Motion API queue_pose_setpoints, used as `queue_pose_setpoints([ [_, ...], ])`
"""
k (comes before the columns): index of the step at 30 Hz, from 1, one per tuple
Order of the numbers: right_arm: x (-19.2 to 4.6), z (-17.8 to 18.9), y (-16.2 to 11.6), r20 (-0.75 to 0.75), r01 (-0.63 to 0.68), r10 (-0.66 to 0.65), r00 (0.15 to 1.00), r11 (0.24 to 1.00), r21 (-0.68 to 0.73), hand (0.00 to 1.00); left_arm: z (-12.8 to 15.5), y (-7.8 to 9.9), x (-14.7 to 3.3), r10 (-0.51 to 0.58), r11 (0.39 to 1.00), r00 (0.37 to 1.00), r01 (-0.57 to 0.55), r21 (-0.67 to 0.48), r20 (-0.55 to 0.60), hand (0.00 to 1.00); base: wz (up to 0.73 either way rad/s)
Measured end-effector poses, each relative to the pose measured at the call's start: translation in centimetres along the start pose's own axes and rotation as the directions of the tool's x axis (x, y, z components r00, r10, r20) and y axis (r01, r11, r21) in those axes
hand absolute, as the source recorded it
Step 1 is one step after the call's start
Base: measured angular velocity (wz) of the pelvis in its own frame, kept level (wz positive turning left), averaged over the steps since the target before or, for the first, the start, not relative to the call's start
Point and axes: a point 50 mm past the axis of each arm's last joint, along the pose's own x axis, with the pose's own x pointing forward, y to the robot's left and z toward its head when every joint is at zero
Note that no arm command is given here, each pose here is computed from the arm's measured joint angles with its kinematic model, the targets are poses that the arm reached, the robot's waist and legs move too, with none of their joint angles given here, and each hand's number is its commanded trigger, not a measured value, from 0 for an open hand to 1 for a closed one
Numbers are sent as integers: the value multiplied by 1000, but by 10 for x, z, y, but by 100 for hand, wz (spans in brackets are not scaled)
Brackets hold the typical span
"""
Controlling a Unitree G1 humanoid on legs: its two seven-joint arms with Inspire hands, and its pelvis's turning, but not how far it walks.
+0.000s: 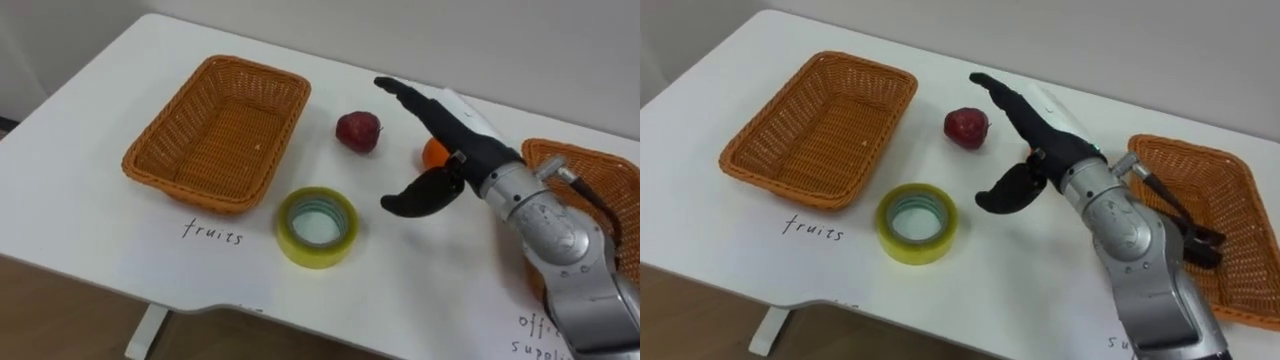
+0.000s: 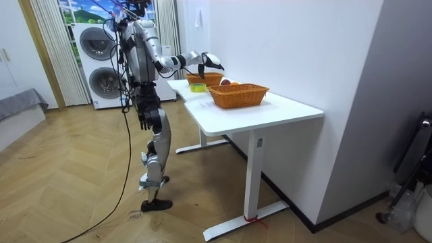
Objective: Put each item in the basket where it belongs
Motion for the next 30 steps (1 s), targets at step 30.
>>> queue_pose_setpoints([
  [30, 26, 10, 15, -5, -75, 75, 997, 997, 22, 0, -6, -3, -1, -8, 999, 999, 10, 45, -44, 0, 0],
])
